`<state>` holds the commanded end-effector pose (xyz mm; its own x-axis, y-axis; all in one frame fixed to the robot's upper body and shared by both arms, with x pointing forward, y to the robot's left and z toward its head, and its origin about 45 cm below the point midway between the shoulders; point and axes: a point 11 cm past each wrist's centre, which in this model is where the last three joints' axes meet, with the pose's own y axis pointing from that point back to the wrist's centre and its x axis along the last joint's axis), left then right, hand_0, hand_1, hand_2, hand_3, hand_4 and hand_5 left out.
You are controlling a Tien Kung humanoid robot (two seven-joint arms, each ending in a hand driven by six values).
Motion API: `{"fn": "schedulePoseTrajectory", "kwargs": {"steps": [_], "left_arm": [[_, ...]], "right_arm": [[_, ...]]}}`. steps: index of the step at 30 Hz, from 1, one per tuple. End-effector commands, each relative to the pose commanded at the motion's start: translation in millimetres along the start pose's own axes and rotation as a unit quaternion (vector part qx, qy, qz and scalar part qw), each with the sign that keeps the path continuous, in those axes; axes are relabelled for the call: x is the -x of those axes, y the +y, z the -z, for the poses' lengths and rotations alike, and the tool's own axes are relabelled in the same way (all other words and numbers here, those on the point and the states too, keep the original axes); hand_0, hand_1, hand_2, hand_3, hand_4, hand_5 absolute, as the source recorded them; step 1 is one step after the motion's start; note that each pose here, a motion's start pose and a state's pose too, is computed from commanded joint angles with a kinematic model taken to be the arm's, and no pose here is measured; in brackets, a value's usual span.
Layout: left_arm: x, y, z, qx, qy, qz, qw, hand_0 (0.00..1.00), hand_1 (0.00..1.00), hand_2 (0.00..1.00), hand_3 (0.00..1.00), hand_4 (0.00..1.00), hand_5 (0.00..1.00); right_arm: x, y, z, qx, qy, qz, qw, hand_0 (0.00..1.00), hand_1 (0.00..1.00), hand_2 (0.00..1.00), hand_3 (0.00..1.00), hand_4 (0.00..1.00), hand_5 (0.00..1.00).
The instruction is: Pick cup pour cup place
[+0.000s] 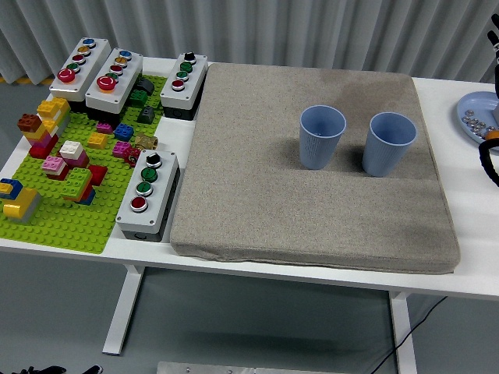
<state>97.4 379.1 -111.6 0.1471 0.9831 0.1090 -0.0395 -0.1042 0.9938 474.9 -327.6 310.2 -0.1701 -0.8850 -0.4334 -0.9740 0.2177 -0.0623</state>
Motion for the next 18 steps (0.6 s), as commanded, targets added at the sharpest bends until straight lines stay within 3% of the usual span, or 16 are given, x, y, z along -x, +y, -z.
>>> {"fn": "schedulePoseTrajectory", "kwargs": {"steps": [18], "left_arm": [[0.9,-0.6,2.9,-0.002,0.002,0.001,1.000,0.775,0.764,0.816,0.656,0.505,0.998]], "right_arm": [[1.4,0.6,-1.9,0.002,0.001,0.002,1.000,0.955,0.809,0.780,0.780,0.831,0.880]]}}
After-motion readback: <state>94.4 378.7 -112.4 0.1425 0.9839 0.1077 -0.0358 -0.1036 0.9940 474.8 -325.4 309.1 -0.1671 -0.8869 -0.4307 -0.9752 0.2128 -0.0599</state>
